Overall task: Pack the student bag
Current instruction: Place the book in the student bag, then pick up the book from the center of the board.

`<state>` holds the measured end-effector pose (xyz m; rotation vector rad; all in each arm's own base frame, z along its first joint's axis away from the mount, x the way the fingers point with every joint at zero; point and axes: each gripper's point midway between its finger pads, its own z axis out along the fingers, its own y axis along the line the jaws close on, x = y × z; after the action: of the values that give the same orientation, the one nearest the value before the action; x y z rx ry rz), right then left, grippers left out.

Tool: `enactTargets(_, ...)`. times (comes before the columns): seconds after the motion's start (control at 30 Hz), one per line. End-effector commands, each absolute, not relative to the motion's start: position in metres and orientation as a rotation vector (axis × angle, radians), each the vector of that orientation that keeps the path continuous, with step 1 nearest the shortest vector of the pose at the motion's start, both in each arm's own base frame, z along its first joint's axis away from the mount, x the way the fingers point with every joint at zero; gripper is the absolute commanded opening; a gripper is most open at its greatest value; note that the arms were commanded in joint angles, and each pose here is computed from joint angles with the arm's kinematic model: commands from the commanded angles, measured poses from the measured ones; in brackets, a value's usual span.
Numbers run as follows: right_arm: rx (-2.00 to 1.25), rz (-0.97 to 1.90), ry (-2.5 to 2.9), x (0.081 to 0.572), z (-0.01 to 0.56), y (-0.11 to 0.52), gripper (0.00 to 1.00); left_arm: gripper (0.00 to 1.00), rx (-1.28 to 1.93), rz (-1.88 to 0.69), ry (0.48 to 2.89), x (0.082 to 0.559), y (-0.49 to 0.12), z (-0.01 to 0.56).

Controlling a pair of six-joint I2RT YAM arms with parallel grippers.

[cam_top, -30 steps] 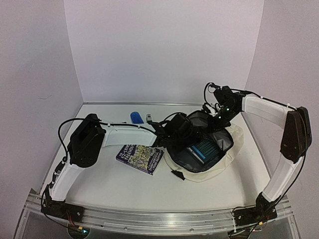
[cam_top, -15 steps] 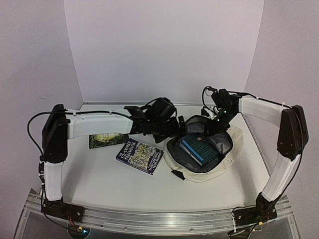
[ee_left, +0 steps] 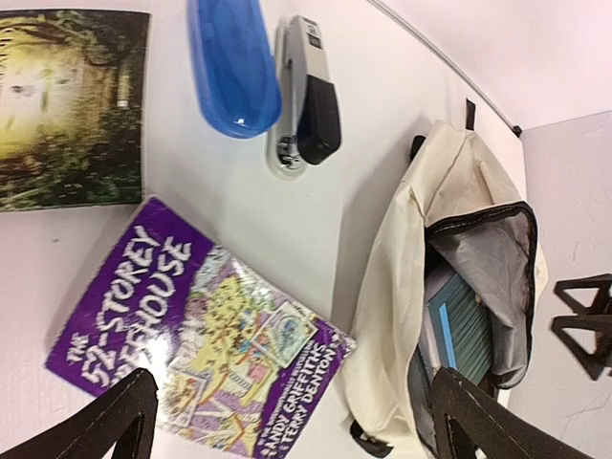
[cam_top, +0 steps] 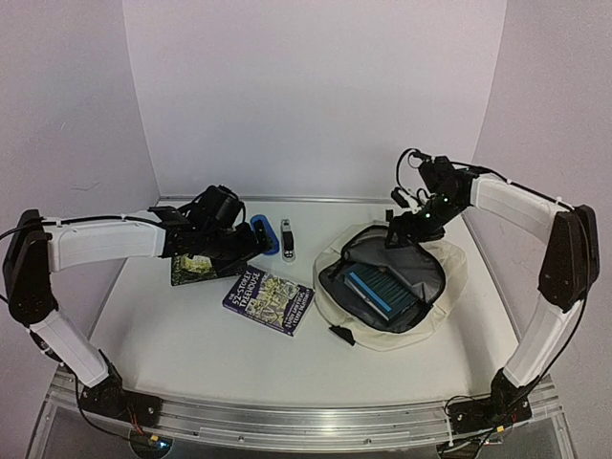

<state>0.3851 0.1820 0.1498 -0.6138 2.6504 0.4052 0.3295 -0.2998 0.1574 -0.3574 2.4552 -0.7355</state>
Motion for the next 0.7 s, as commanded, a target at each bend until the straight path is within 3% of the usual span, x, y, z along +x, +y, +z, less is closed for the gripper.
enactTargets(0.0, -0.614, 0.595, 2.471, 0.381, 0.223, 0.208, 0.90, 1.00, -0.334, -0.738, 2.454, 0.324, -0.273, 0.163)
enactTargets(0.2, -0.717, 0.729, 2.428, 0.348, 0.237, 0.251, 0.90, 1.00, -0.310, -0.744, 2.513, 0.324, -0.251, 0.143)
enactTargets(0.67, -1.078, 0.957, 2.460, 0.254, 0.174, 0.368, 0.91, 1.00, -0.134, -0.727, 2.659, 0.330, -0.260, 0.091)
